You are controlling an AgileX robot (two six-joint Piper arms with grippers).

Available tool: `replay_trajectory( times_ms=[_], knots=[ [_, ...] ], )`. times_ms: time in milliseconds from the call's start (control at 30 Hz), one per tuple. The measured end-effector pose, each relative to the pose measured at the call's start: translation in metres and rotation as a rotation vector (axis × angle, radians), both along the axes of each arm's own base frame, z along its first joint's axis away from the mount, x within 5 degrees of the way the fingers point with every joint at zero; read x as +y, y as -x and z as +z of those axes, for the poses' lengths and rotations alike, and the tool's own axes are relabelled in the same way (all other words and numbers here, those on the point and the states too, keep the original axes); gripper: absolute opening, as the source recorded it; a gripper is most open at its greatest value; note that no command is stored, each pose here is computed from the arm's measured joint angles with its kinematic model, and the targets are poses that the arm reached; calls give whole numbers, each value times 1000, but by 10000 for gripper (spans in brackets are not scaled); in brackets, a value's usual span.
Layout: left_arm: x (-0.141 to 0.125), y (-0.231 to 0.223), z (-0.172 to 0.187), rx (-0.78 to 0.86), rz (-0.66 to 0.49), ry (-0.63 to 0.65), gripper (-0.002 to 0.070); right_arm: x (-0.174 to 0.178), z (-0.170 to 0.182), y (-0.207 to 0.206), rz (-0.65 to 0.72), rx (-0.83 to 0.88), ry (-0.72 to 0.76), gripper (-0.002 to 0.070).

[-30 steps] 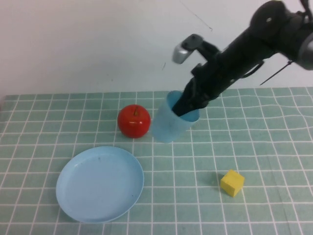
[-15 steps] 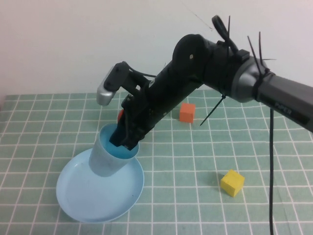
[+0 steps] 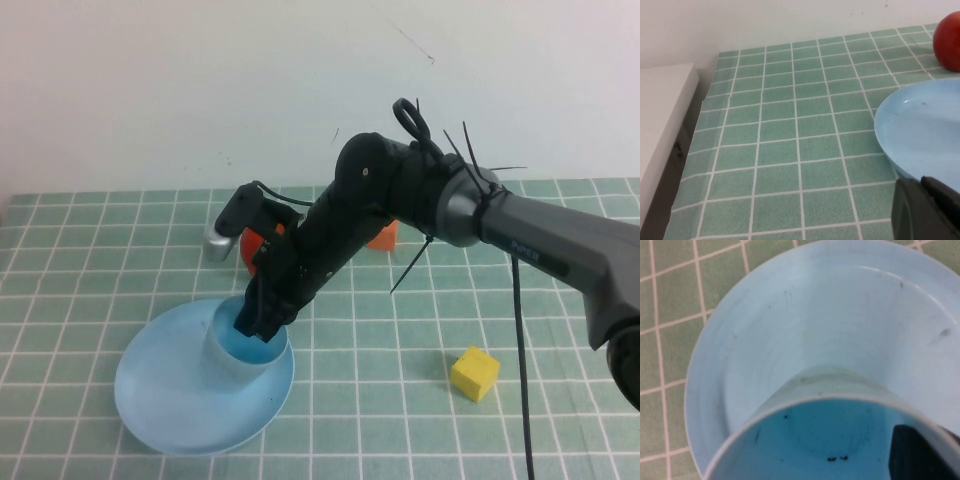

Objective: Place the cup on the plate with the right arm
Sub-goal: Place the cup on the plate

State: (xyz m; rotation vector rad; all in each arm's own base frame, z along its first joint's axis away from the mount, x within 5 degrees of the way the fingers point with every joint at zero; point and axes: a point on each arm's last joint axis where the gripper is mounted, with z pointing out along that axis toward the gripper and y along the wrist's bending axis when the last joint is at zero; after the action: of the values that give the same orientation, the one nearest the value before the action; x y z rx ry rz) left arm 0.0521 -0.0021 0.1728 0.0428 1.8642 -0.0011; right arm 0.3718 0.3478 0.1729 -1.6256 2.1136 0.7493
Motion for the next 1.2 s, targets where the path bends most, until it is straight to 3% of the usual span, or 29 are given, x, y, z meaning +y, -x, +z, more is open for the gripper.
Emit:
replay_trajectory(
  times_ms=[233, 567, 1000, 1100, 1200],
  knots=[
    [0, 0, 0, 0, 0, 0, -3, 2, -14, -2, -40, 37, 7, 189],
    [0, 0, 0, 0, 0, 0, -3, 9, 9, -5, -56, 54, -65, 218],
    [0, 0, 0, 0, 0, 0, -3, 11, 56, -3, 16, 58, -80, 204],
    [0, 0, 0, 0, 0, 0, -3, 7, 72, -1, 63, 19, -28, 148],
    [0, 0, 0, 0, 0, 0, -3, -3, 94, -3, 20, -57, 34, 55]
  ],
)
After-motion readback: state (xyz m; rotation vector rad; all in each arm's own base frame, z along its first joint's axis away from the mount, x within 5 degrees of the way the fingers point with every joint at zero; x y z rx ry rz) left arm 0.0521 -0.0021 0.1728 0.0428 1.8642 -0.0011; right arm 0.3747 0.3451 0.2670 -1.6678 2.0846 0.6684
